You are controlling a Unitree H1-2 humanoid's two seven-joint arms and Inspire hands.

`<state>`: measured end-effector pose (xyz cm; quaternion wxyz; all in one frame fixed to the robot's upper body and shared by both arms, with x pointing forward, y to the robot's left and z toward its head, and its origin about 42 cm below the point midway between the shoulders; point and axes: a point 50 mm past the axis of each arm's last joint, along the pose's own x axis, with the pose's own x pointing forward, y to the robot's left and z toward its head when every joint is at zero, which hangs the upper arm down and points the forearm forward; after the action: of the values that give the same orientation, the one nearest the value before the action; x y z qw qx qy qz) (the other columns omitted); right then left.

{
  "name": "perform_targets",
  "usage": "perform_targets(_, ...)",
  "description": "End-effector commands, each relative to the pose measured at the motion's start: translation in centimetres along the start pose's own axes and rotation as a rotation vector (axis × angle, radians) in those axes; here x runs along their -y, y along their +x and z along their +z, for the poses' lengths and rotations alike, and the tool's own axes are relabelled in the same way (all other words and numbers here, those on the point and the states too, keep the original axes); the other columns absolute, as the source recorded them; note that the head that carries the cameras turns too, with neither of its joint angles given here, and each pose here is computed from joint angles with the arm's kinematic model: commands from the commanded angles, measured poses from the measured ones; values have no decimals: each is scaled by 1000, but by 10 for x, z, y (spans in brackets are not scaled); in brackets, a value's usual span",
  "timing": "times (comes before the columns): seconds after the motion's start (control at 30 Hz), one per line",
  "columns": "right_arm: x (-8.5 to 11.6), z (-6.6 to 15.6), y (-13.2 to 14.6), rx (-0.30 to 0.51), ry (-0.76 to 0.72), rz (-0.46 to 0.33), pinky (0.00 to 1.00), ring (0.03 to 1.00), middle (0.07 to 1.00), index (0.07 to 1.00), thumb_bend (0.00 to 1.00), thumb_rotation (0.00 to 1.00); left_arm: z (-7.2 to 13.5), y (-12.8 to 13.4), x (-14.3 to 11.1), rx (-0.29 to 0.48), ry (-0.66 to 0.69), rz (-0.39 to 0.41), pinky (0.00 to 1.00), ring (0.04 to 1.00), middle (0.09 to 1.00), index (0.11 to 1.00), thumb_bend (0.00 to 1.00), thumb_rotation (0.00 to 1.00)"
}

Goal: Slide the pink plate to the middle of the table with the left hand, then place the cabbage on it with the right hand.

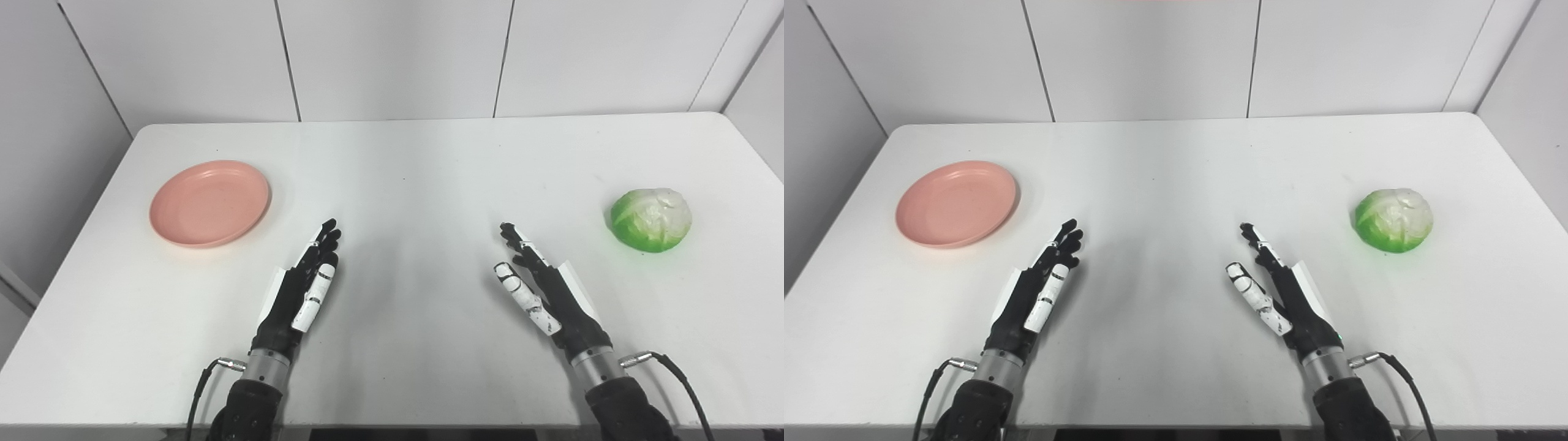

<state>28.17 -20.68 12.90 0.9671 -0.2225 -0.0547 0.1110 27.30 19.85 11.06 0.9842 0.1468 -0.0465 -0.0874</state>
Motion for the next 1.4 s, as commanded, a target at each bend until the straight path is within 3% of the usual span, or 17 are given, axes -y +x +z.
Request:
perform_targets(0.0, 3, 7, 4, 52, -13, -5, 891, 928, 930, 932, 203, 1000, 0, 3, -1, 7, 10, -10, 872, 921, 927, 911, 363, 1000)
perform_targets(0.87, 4, 6, 4, 50, -15, 1, 890, 929, 930, 932, 205, 1000, 3, 4, 0, 9, 6, -12, 881, 927, 932, 921, 350, 1000)
perform_targets(1.1, 15, -2, 0, 58, -26, 1, 893, 930, 932, 929, 220, 1000, -7, 9, 16, 25, 21, -7, 866, 919, 923, 909, 363, 1000)
perform_targets(1.37, 24, -9, -3, 81, 12, 4, 891, 929, 934, 926, 175, 1000, -24, 17, 37, -15, 5, -10, 898, 929, 927, 923, 407, 1000)
